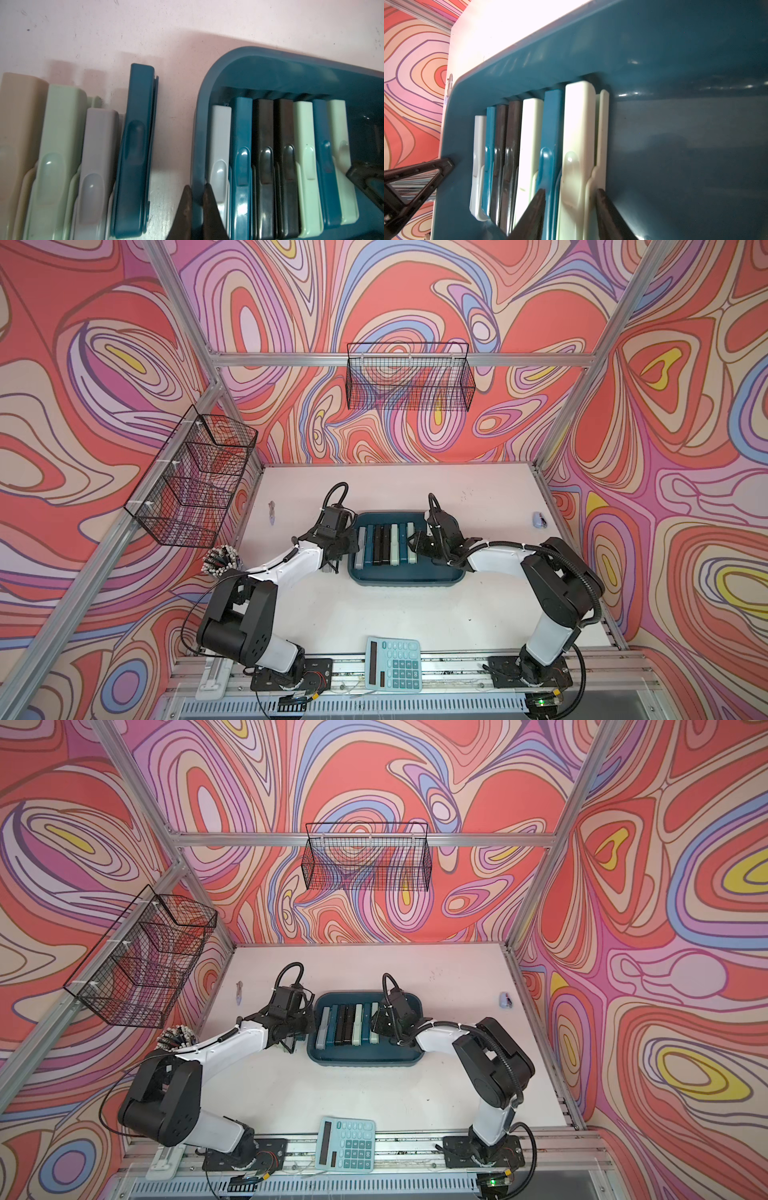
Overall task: Put the pruning pliers into the storage box
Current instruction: Place the pruning pliers in the storage box, then pick up the pruning pliers from the center of the board.
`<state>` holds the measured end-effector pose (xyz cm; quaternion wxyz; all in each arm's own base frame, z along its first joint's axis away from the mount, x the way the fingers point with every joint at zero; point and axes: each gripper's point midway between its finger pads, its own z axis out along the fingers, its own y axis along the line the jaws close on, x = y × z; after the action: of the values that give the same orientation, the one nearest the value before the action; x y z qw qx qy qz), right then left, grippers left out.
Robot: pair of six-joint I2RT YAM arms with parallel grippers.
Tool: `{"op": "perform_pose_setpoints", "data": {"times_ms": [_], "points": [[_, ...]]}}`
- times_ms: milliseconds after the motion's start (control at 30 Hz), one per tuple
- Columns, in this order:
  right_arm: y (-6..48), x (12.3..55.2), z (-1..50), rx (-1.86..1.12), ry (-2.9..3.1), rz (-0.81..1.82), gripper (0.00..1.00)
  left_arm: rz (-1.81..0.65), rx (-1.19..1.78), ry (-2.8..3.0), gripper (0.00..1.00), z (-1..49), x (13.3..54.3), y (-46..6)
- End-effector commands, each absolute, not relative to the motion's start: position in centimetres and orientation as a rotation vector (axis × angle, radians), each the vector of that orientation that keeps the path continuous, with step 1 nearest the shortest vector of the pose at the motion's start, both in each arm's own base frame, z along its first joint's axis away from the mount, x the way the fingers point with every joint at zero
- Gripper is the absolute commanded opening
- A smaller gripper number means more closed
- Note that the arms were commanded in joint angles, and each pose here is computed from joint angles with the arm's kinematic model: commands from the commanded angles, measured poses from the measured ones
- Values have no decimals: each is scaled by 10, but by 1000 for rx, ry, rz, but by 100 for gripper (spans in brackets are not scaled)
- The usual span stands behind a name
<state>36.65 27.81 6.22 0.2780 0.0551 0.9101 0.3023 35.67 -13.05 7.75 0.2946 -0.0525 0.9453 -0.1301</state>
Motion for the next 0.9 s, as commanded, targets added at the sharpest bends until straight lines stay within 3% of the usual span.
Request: {"op": "perform_pose_setpoints", "data": {"times_ms": [0,500,867], "points": [[279,378,77,104,2416,782,42,-354,-125,2567,5,65,350,-135],[170,398,142,41,2415,196,47,-361,-128,2561,6,68,350,-136],[111,373,101,68,2573,84,49,-366,-119,2555,6,71,352,-139]]}}
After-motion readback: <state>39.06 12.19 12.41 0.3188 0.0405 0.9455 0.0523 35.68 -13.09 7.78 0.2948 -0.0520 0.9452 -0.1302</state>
